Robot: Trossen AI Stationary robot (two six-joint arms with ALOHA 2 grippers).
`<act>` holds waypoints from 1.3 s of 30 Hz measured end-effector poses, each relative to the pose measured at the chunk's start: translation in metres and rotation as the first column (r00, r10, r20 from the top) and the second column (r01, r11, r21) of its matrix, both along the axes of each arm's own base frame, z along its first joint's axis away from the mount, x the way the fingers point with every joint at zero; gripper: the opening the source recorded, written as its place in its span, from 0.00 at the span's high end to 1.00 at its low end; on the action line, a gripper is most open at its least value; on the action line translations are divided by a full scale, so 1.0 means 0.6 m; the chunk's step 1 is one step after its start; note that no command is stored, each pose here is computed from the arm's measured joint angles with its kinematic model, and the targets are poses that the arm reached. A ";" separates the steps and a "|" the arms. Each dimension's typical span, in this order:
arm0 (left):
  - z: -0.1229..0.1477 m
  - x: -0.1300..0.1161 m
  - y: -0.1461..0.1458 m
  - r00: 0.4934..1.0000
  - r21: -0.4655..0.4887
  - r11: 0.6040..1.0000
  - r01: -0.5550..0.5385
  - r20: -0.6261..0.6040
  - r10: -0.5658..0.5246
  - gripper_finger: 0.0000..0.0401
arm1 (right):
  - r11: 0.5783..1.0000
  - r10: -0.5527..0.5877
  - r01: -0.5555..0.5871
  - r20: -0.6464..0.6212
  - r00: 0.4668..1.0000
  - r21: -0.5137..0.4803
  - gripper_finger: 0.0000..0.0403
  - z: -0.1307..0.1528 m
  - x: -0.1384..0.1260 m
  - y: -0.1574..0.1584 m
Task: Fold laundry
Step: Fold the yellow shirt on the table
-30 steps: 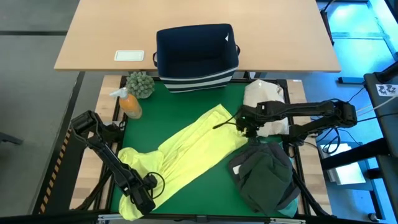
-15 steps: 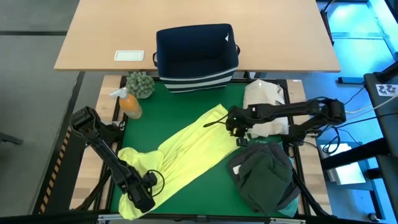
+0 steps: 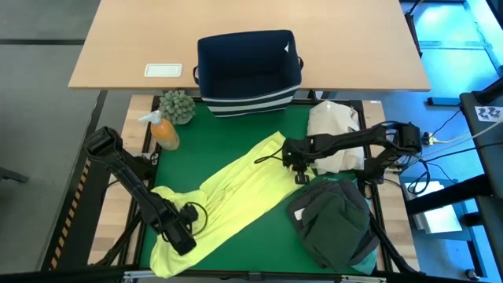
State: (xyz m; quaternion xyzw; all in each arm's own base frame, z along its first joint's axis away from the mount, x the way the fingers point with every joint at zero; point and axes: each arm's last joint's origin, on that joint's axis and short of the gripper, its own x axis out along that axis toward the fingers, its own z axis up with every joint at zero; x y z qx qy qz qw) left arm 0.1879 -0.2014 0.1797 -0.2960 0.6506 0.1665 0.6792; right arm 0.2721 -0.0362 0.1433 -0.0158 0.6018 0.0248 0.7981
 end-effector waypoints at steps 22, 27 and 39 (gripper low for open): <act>-0.003 -0.002 0.042 0.982 0.105 0.993 -0.051 -0.178 0.069 0.66 | 0.923 -0.215 0.201 -0.008 0.977 -0.327 0.98 0.001 -0.005 -0.100; -0.003 0.000 0.047 0.979 0.115 0.992 -0.060 -0.190 0.081 0.66 | 0.914 -0.227 0.230 0.048 0.973 -0.333 0.98 0.045 0.007 -0.110; 0.032 0.030 0.051 0.995 0.143 0.989 -0.038 -0.084 0.050 0.66 | 0.995 -0.031 0.061 0.333 0.942 -0.080 0.98 0.122 0.065 -0.036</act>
